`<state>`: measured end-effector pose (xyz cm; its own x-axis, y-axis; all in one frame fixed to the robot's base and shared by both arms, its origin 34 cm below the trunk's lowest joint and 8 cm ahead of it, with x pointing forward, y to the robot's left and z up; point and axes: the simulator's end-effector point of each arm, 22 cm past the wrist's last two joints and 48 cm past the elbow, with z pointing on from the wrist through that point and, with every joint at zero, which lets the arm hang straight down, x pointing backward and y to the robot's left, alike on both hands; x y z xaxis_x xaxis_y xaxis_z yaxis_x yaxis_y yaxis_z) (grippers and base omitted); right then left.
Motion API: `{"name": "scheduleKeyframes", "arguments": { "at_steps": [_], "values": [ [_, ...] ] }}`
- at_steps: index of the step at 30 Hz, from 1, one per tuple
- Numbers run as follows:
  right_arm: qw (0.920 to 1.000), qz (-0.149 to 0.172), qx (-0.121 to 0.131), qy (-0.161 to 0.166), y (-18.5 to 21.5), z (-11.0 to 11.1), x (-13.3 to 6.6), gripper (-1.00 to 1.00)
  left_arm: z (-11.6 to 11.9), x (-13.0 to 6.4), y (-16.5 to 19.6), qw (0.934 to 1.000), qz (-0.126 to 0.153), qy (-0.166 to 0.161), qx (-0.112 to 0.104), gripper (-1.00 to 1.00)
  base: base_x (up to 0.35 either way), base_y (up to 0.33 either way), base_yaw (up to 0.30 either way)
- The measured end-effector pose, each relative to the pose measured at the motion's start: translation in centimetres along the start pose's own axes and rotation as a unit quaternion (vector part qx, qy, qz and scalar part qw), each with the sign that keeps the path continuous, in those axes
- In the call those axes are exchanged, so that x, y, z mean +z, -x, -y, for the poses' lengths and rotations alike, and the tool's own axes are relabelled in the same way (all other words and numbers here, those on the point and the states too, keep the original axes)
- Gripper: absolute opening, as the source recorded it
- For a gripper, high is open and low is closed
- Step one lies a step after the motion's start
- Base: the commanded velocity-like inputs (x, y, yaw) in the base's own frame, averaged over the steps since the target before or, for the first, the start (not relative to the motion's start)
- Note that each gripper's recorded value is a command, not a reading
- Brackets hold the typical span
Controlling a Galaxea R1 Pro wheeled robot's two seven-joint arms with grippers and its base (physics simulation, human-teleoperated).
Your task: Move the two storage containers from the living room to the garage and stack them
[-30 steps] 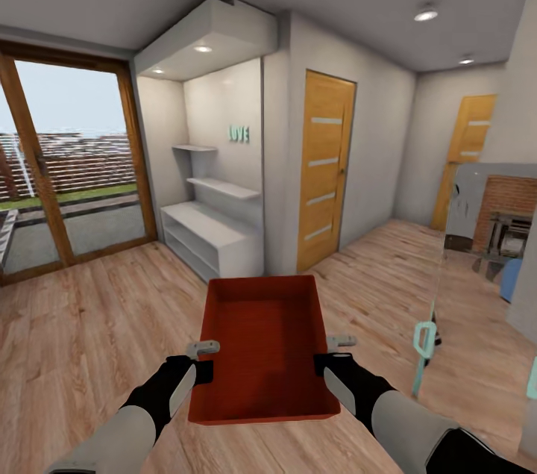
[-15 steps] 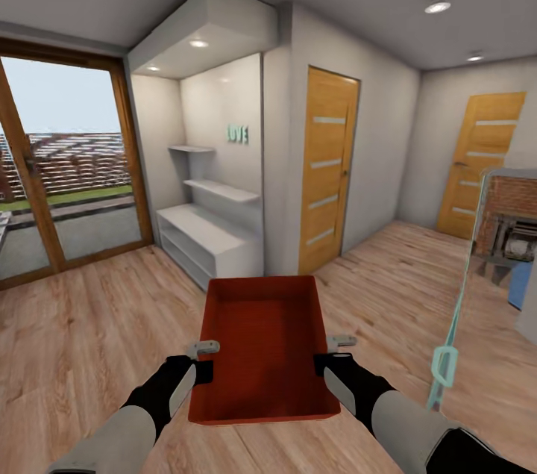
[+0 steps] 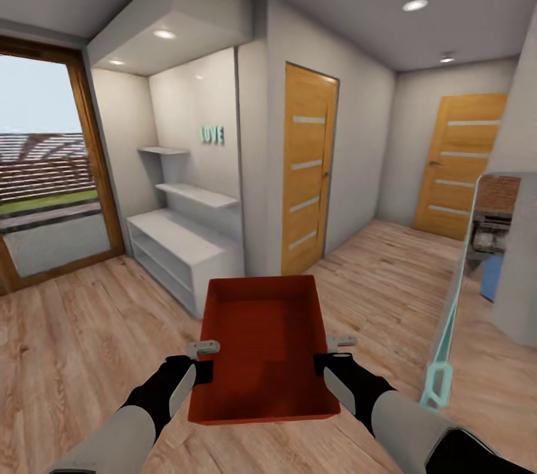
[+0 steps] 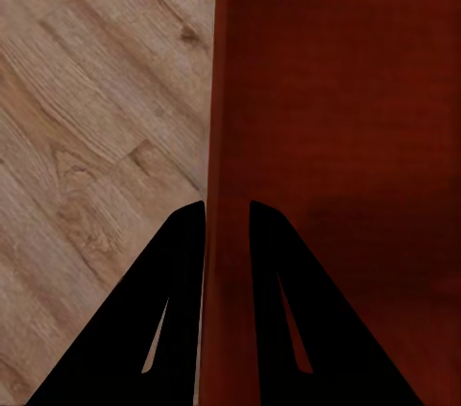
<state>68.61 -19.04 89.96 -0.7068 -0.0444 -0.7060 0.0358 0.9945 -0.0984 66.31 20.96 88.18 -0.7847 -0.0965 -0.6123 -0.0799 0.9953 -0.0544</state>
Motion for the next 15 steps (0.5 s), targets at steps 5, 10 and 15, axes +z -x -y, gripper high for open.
{"name": "scheduleKeyframes", "arguments": {
  "at_steps": [5,10,15],
  "values": [
    [1.0000,0.000,0.000,0.000,0.00,-0.01,0.00,-1.00,-0.01,0.00,0.00,1.0000,0.000,0.000,0.000,-1.00,0.323,0.000,-0.009],
    [1.0000,0.000,0.000,0.000,0.00,-0.01,0.00,-1.00,-0.01,0.00,0.00,1.0000,0.000,0.000,0.000,-1.00,0.323,0.000,-0.001],
    [1.0000,0.000,0.000,0.000,0.00,-0.01,0.00,-1.00,-0.01,0.00,0.00,1.0000,0.000,0.000,0.000,-1.00,0.323,0.000,0.000]
  ]
}}
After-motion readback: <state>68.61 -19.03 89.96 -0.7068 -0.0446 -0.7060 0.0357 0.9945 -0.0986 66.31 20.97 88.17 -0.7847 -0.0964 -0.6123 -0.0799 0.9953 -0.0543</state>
